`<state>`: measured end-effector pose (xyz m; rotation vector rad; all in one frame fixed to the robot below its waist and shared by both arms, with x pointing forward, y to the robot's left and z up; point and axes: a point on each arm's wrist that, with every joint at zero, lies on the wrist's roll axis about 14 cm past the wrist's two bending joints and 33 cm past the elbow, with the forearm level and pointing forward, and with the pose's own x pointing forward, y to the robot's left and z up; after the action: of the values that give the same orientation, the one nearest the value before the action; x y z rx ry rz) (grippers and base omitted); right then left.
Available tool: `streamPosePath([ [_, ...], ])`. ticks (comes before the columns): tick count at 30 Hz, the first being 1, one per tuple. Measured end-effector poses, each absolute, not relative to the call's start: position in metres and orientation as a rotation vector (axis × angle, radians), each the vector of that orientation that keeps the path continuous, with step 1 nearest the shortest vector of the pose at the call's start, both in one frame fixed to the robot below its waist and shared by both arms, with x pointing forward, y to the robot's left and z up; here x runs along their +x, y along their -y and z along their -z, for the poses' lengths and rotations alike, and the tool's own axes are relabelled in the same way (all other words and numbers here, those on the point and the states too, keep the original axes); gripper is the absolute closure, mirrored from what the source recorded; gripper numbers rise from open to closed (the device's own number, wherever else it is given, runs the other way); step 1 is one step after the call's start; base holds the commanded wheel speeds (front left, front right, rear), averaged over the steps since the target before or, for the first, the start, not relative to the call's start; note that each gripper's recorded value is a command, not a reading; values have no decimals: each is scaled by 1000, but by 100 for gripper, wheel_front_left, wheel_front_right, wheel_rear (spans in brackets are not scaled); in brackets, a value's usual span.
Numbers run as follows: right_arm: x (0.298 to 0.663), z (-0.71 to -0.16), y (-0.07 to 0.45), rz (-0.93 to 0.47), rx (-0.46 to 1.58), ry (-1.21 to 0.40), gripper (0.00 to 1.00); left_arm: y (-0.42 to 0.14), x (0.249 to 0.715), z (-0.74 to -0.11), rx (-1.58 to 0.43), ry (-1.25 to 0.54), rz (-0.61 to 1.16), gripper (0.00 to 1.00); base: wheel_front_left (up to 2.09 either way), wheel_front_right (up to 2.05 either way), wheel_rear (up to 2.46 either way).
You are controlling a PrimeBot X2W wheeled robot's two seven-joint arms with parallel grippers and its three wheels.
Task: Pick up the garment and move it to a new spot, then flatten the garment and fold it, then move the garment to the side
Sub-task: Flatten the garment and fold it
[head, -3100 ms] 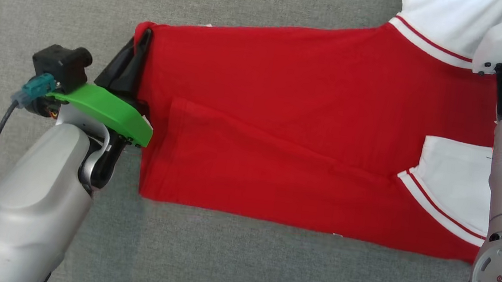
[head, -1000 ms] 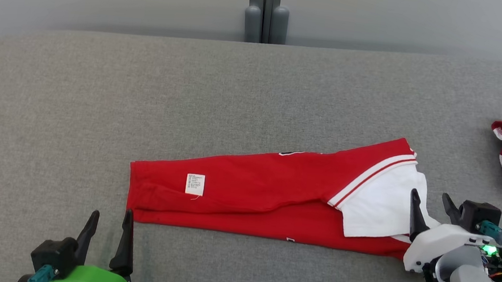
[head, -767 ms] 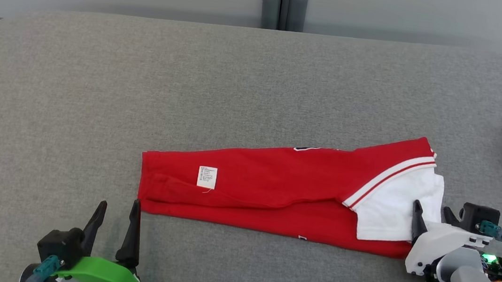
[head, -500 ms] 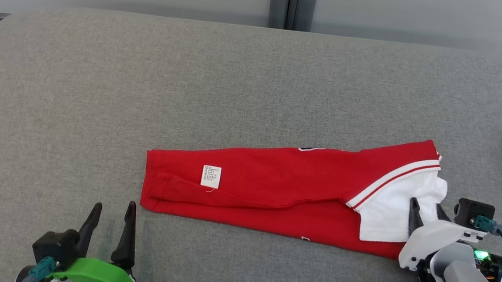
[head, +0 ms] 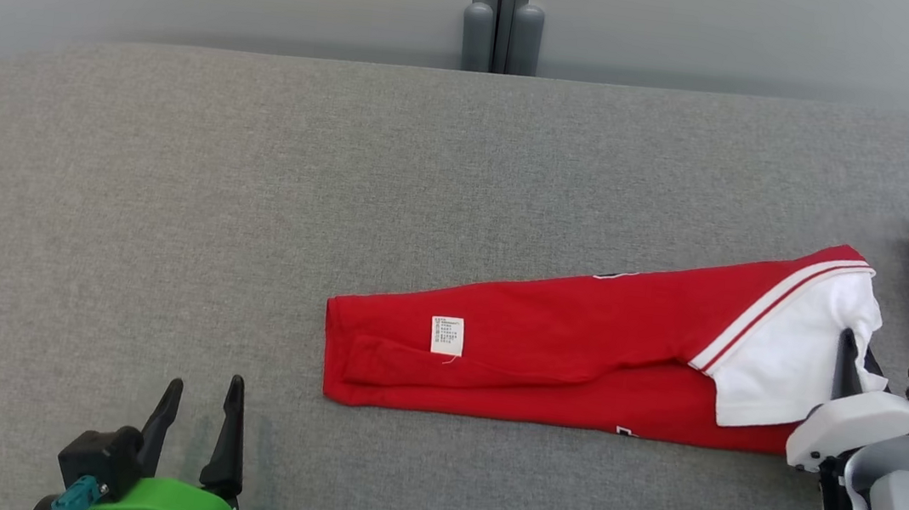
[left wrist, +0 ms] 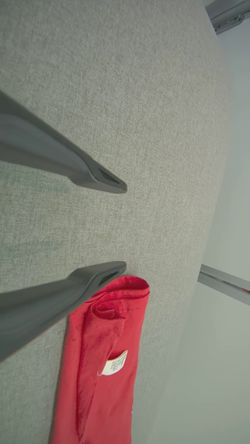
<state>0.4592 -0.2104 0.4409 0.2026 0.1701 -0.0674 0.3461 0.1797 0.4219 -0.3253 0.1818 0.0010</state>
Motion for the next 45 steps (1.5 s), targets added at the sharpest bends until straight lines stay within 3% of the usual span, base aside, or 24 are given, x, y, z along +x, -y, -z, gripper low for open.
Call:
streamPosePath([
  [5,464,-478,174,-35,178,-57,100,-173,342,-422,-330,-185,12,0,0,0,0],
  [9,463,-500,119,-195,217,3,100,-168,338,-421,-334,-190,23,0,0,0,0],
  [14,446,-509,33,-437,326,-15,100,-177,329,-420,-346,-188,-16,0,0,0,0],
  [25,418,-514,-89,-784,379,-115,100,-206,294,-415,-353,-190,-132,0,0,0,0],
  [26,416,-513,-96,-804,375,-123,90,-209,291,-415,-354,-189,-144,0,0,0,0],
  [27,412,-512,-105,-832,373,-135,58,-213,287,-414,-355,-187,-161,0,0,0,0],
  [28,408,-514,-113,-855,389,-141,10,-217,283,-414,-357,-185,-176,0,0,0,0],
  [29,404,-519,-120,-878,405,-138,0,-219,280,-414,-358,-184,-188,0,0,0,0],
  [35,401,-555,-132,-920,439,-49,0,-232,266,-413,-358,-173,-237,0,0,0,0],
  [45,444,-528,0,-524,236,26,0,-213,294,-430,-326,-132,-133,0,0,0,0],
])
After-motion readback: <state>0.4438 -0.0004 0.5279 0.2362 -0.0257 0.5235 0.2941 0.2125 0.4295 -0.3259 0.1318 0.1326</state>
